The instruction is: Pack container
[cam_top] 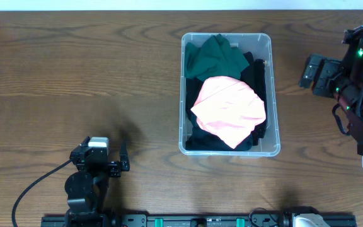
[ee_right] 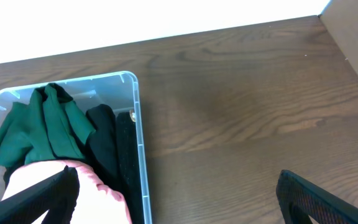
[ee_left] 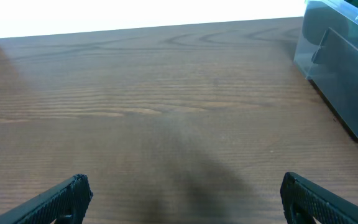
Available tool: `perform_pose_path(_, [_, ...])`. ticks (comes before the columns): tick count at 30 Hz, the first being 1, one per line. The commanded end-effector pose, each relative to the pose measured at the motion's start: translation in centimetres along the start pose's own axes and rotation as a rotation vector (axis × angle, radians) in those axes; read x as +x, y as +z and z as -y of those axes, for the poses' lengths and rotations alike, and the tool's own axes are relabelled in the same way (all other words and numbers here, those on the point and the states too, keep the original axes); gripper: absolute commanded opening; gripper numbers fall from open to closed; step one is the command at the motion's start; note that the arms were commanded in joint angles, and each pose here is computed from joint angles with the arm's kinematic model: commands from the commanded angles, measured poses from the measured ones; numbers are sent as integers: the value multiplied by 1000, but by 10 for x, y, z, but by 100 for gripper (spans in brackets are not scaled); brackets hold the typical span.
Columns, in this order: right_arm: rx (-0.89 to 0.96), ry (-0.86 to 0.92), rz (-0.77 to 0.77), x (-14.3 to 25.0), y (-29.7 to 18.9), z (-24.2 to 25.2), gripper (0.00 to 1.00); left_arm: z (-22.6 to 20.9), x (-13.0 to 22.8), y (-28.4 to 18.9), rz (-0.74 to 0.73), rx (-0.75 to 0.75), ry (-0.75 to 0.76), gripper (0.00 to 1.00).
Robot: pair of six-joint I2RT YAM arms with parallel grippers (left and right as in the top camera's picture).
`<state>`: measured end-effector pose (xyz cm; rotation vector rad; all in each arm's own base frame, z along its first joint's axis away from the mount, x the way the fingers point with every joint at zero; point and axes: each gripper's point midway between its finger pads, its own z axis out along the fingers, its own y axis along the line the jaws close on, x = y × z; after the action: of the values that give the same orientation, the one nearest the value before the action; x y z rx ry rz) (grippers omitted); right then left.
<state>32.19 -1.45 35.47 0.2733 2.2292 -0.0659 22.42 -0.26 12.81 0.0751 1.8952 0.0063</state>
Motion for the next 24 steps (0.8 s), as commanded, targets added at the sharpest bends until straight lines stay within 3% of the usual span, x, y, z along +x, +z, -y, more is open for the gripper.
perform_pose_path(1, [13,18,2,-1,0,3,99,3,0,0,7,15,8,98])
perform_pose_path(7, [33,-21,-21,8,-2,8,99,3,0,0,7,15,7,98])
perform_pose_path(13, [-23,-16,200,1,10,2,99,3,0,0,7,15,8,98])
perform_pose_path(24, [-99,18,288,122,41,13,99,3,0,0,7,15,8,98])
